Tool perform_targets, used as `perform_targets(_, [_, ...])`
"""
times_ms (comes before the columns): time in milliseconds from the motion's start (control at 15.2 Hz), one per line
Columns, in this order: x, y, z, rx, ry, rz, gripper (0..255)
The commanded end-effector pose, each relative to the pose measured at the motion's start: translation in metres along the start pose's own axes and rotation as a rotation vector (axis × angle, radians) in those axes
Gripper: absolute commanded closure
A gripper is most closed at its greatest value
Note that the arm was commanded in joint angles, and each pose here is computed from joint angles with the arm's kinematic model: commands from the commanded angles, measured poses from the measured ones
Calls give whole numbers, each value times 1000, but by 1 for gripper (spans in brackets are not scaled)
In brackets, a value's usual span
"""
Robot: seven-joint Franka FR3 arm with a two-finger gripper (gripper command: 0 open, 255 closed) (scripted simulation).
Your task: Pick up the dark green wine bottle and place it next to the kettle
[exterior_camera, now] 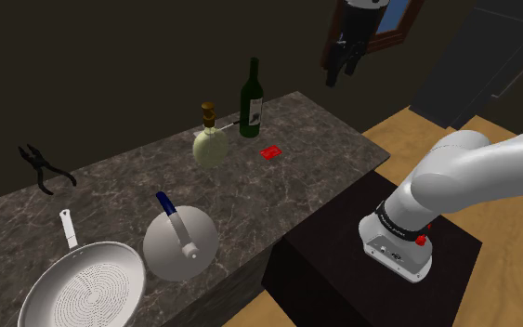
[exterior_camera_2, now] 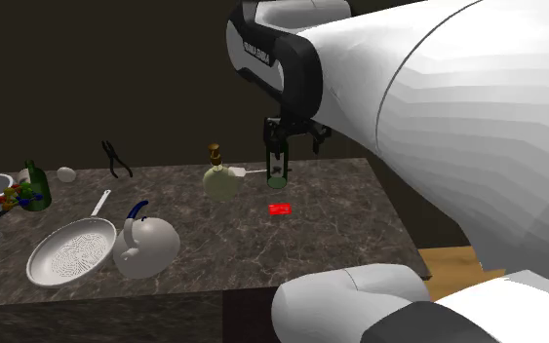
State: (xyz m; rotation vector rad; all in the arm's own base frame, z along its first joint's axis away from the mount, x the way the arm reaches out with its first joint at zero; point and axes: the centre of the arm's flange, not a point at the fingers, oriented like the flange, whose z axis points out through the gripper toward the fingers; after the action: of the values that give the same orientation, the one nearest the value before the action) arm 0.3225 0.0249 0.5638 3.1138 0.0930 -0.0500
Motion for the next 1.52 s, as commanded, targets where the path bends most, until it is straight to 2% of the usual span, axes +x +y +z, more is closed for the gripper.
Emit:
perform_targets(0, [0, 0, 0, 0, 0, 0, 0])
perform_targets(1452, [267, 29, 53, 27, 113, 19, 0])
